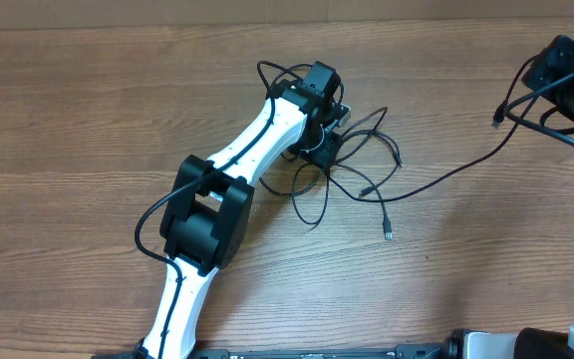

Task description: Untangle cables

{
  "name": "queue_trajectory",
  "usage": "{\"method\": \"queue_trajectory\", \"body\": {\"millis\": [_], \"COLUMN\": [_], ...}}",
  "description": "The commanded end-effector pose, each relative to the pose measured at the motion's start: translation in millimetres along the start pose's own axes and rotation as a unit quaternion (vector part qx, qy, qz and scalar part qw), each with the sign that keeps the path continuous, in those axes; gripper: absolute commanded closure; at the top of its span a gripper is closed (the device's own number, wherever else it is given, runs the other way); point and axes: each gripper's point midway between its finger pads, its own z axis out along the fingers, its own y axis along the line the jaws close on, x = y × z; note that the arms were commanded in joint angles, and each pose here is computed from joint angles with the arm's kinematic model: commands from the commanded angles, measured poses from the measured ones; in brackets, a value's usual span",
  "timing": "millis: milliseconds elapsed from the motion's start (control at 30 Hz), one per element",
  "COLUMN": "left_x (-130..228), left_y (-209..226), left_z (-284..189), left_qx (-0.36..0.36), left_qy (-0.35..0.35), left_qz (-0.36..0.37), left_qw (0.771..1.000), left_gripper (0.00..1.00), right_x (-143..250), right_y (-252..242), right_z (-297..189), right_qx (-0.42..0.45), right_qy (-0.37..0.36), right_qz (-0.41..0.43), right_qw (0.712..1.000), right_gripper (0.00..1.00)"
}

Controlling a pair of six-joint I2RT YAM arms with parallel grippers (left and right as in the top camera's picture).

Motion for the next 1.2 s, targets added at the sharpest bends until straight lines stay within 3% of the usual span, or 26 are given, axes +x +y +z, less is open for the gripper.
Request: {"method": "queue_trajectory", "body": {"millis": [0,167,367,533,700,933,1000,1100,1167], "left_x": [0.9,5.1,17.6,22.5,19.9,40.3,40.7,36.8,31.1], "left_y": [0.5,0.7,24.8,64.0,111.9,165.2,156.7,129.9,108.4], "left_z": [3.3,3.3,-4.6,-38.3,-96.4,-151.8,-151.1,-147.1,-145.5], "left_qx": [-0.009,-0.009,-0.060,-0.107,-0.120,-0.110,-0.064,0.008,0.049], "left_qy": [0.006,0.014,0.041,0.041,-0.012,-0.059,-0.057,-0.046,-0.043], "left_qz": [0.006,0.004,-0.014,-0.062,-0.146,-0.306,-0.320,-0.317,-0.293], "left_qw": [1.000,1.000,0.997,0.991,0.982,0.944,0.944,0.947,0.954], "left_gripper": [0.74,0.96,0.96,0.96,0.96,0.96,0.85,0.51,0.39], "right_x": [-6.0,-6.1,-6.2,-8.1,-18.0,-27.6,-26.4,-25.1,-24.7], "right_y": [0.5,0.5,0.5,-3.6,-26.2,-53.3,-50.8,-47.8,-46.4], "right_z": [-6.9,-6.9,-6.9,-7.0,-9.0,-10.7,-9.8,-9.1,-8.8], "right_qx": [-0.004,-0.005,-0.004,0.007,0.069,0.106,0.096,0.087,0.083], "right_qy": [-0.012,-0.012,-0.012,-0.018,-0.045,-0.059,-0.054,-0.050,-0.049], "right_qz": [0.003,0.003,0.003,0.003,0.007,0.031,0.032,0.032,0.032], "right_qw": [1.000,1.000,1.000,1.000,0.997,0.992,0.993,0.994,0.995], "right_gripper": [0.96,0.96,0.96,0.96,0.96,0.96,0.96,0.96,0.96]}}
